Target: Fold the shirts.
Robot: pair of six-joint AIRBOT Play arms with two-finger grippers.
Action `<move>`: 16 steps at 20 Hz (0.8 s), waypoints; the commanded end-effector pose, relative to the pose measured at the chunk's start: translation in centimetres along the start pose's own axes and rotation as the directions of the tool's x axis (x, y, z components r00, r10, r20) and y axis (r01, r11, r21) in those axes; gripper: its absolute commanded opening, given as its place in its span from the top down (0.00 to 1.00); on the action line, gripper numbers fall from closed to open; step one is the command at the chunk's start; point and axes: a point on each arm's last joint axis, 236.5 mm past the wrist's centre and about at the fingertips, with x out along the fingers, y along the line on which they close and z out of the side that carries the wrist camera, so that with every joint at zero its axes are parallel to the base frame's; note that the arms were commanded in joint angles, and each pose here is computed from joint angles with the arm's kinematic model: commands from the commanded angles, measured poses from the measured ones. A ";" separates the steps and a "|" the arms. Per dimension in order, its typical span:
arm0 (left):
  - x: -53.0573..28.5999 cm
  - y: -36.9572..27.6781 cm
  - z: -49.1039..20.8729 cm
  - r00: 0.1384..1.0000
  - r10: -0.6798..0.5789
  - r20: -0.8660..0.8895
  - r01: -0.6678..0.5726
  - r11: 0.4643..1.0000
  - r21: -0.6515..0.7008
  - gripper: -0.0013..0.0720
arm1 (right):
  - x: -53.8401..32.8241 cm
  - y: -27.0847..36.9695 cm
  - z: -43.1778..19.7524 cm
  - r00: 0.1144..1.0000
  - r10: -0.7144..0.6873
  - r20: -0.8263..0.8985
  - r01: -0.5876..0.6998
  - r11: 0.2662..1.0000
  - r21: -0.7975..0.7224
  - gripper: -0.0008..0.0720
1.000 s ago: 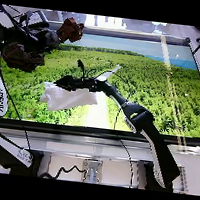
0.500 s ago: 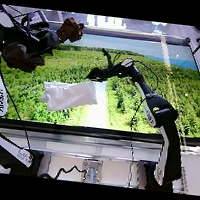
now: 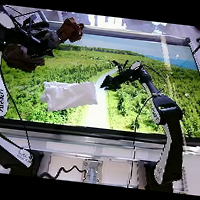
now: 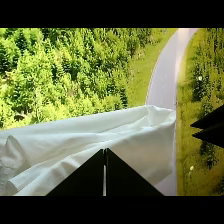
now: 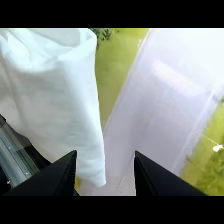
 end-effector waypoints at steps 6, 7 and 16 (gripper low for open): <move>0.0 -0.1 -0.1 1.000 -0.002 -0.004 0.002 1.000 0.016 0.96 | 3.2 2.0 0.8 0.973 0.228 0.023 -0.229 0.967 0.108 0.38; 0.0 -0.1 -0.1 1.000 -0.004 -0.004 0.004 1.000 0.019 0.96 | 3.7 2.1 0.8 0.972 0.233 0.022 -0.234 0.966 0.111 0.38; 0.0 -1.5 0.1 0.998 -0.063 0.003 0.063 0.997 0.034 0.96 | 6.1 7.0 1.4 0.935 0.349 0.057 -0.352 0.935 0.046 0.38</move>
